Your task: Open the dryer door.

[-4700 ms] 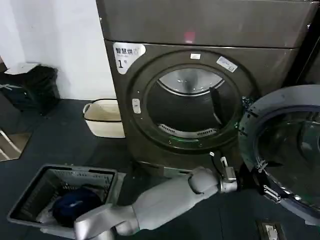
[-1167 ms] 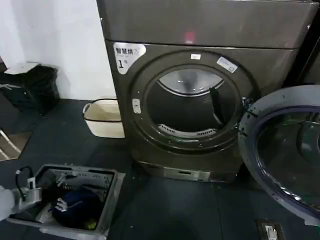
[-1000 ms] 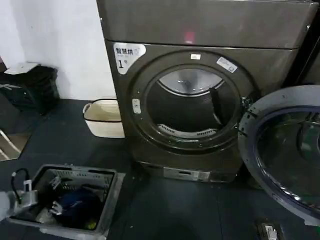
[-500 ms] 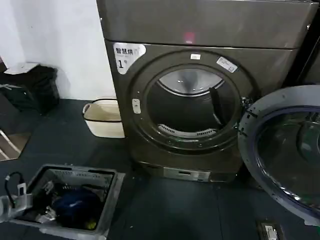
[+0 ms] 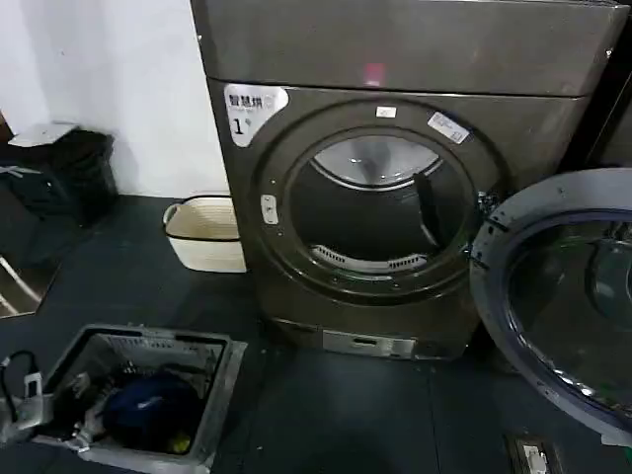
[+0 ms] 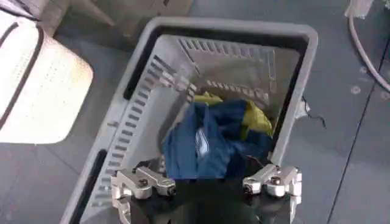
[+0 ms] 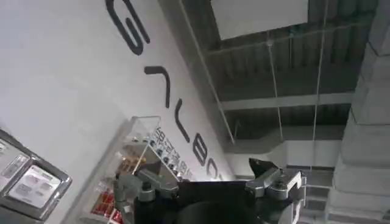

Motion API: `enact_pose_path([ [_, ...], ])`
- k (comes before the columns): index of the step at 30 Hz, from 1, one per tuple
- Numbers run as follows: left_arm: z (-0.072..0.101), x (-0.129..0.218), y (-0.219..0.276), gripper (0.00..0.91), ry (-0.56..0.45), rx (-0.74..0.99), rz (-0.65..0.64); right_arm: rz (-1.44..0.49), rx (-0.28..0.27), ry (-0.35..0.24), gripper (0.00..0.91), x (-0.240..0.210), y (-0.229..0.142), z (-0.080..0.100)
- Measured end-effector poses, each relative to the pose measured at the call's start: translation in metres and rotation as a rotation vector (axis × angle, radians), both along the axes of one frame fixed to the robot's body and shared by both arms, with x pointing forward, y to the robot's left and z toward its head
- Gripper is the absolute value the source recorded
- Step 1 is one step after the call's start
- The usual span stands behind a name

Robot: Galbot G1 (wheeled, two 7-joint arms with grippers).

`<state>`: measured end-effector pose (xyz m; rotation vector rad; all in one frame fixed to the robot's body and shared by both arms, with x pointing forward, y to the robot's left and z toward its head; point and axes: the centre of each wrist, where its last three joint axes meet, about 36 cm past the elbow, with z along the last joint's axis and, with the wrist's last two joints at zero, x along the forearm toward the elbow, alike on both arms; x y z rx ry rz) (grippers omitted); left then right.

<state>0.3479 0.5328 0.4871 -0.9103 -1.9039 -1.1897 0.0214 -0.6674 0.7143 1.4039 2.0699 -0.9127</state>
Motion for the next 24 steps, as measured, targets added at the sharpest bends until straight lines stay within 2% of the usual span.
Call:
enact_pose_path([
  [8,0.0007,-0.0016,0.0057,0.907,0.021,0.004,0.021,0.000,-0.001,0.002,0.907,-0.0006,-0.0001,-0.0013],
  [24,0.0060,0.0009,0.0055,0.907,-0.006,-0.004,0.054,0.000,-0.003,0.003,0.907,-0.0017,0.0002,-0.0017],
])
